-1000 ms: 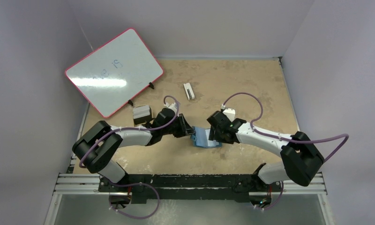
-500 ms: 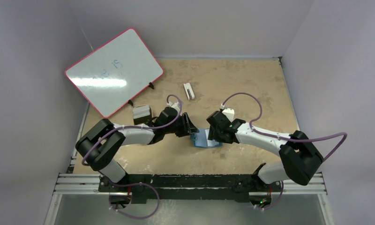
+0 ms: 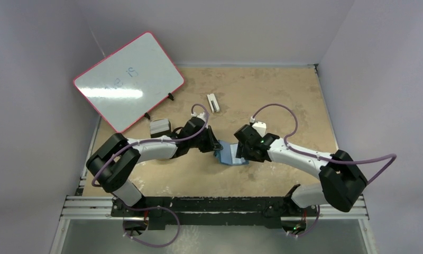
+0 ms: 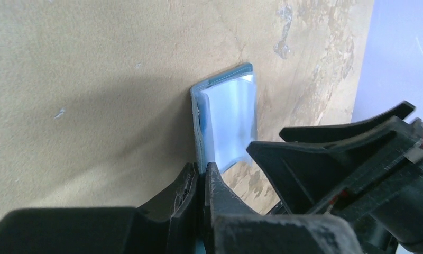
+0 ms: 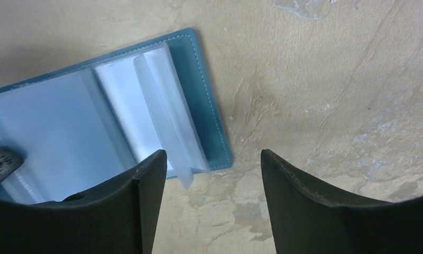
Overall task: Put the credit cards into the card holder
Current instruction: Open the card holder at the center of the board.
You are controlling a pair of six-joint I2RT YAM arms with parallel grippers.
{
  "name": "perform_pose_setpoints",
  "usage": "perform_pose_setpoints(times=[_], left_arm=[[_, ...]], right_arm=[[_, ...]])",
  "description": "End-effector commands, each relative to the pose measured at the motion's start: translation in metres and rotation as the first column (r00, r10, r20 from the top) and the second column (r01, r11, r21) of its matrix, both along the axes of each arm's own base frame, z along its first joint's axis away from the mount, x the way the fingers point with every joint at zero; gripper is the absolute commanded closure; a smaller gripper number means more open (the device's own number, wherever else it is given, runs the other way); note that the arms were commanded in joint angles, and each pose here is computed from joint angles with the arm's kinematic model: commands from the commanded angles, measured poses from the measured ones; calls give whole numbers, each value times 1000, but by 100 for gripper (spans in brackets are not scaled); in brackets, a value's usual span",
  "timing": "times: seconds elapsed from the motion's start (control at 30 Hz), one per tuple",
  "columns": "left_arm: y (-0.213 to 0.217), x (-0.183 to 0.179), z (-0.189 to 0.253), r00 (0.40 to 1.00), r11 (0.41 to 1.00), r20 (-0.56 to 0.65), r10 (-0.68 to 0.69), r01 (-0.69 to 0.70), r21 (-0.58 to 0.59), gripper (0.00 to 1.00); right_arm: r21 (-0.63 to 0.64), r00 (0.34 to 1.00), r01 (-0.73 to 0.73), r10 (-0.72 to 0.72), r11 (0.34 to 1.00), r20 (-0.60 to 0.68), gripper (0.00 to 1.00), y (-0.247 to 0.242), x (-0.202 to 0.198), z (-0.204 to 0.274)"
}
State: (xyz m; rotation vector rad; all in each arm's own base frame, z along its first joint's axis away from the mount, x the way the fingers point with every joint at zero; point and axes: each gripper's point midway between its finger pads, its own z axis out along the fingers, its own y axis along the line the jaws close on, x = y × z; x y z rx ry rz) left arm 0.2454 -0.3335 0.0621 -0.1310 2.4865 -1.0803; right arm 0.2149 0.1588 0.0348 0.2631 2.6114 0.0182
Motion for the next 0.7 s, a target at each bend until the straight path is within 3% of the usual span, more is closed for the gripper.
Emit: perform_pose_setpoints(times=[0.0,0.17,0.3,0.37,0.47,0.67], left_arm=[[0,11,34,997,999,73,16,-18,30,100],[5,9,31,998,995,42,43,-47,88,100],[0,9,34,999,994,30,44,-47,97,100],[-4,9,38,999,996,40,37,-41,84,100],[-10,9,41,998,999,47,30,-32,40,100],[-9,8,30,998,999,57,39,-40,7,100]], right_arm=[[82,996,-23,16,996,93,32,14,13,44],[302,973,-160,99,940,207,34,50,14,87],[455,932,-310,171,835,321,41,86,15,107],[462,927,-328,187,824,325,44,90,14,98],[435,956,-253,153,864,252,46,82,14,79],[387,965,-226,153,894,211,39,77,17,55]])
